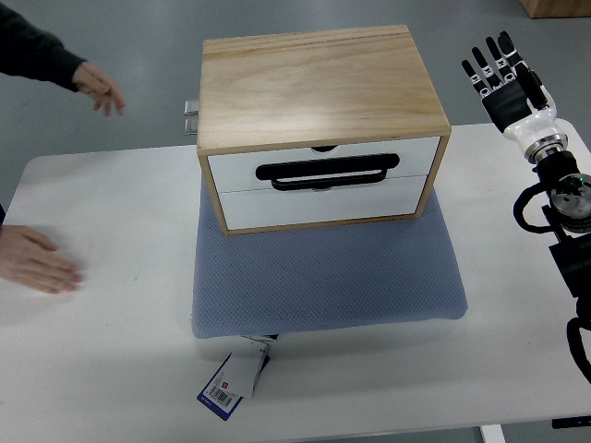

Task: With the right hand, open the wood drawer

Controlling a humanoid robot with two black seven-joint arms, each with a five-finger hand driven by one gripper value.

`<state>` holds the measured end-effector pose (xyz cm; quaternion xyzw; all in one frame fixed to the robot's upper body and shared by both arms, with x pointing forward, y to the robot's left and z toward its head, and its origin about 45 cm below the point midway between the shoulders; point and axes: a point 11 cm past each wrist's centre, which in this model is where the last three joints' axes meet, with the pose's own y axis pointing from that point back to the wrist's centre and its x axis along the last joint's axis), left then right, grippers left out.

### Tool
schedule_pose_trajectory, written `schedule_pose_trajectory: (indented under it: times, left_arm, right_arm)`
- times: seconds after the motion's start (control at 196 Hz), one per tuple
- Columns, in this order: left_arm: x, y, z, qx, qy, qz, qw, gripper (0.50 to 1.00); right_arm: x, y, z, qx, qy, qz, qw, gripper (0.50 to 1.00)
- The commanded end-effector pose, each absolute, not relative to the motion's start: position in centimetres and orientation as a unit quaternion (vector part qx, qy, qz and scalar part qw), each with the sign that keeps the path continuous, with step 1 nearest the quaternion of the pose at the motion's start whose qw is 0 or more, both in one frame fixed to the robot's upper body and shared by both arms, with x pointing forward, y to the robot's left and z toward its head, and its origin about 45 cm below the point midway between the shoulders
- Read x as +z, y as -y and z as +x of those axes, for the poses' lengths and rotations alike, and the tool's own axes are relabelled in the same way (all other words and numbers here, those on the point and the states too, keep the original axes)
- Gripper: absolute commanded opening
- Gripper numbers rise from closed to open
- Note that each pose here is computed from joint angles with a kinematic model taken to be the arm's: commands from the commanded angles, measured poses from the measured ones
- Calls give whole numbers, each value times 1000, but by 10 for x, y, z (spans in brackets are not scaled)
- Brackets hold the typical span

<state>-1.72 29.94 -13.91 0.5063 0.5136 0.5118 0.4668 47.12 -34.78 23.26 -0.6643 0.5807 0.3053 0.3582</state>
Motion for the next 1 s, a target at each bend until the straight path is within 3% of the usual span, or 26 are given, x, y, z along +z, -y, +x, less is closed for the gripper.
schedule_pose_trajectory:
  times: [0.0, 0.343, 0.542, 0.772, 0.823, 0.828, 0.838, 0.936, 0.941, 0.997]
  left_arm:
    - [-139, -299, -17, 512, -514, 506, 467, 1000]
    - [-139, -300, -17, 515, -515, 504, 464, 1000]
    - [-139, -293, -17, 509, -520, 500, 470, 1000]
    - [-139, -286, -15, 505, -523, 495, 477, 1000]
    - [-139, -286, -15, 504, -523, 495, 477, 1000]
    - [-139, -285, -15, 503, -524, 494, 477, 1000]
    - [-139, -285, -14, 504, -523, 494, 478, 1000]
    - [-139, -284, -11, 504, -523, 492, 480, 1000]
    - [-139, -282, -11, 502, -525, 490, 481, 1000]
    - [-139, -281, -11, 502, -525, 490, 482, 1000]
  right_arm:
    - [232, 348, 471, 306, -581, -664, 358, 944]
    - [239, 349, 474, 298, -581, -675, 344, 944]
    - [289, 340, 495, 181, -574, -789, 128, 944]
    - [417, 335, 504, -14, -532, -845, -45, 944]
    - [417, 335, 504, -14, -532, -845, -45, 944]
    - [446, 318, 498, -74, -505, -854, -98, 944]
    - [452, 315, 496, -86, -499, -855, -110, 944]
    - [467, 299, 489, -122, -471, -860, -156, 944]
    - [483, 277, 481, -159, -435, -861, -209, 944]
    - [493, 254, 475, -189, -412, -850, -267, 940]
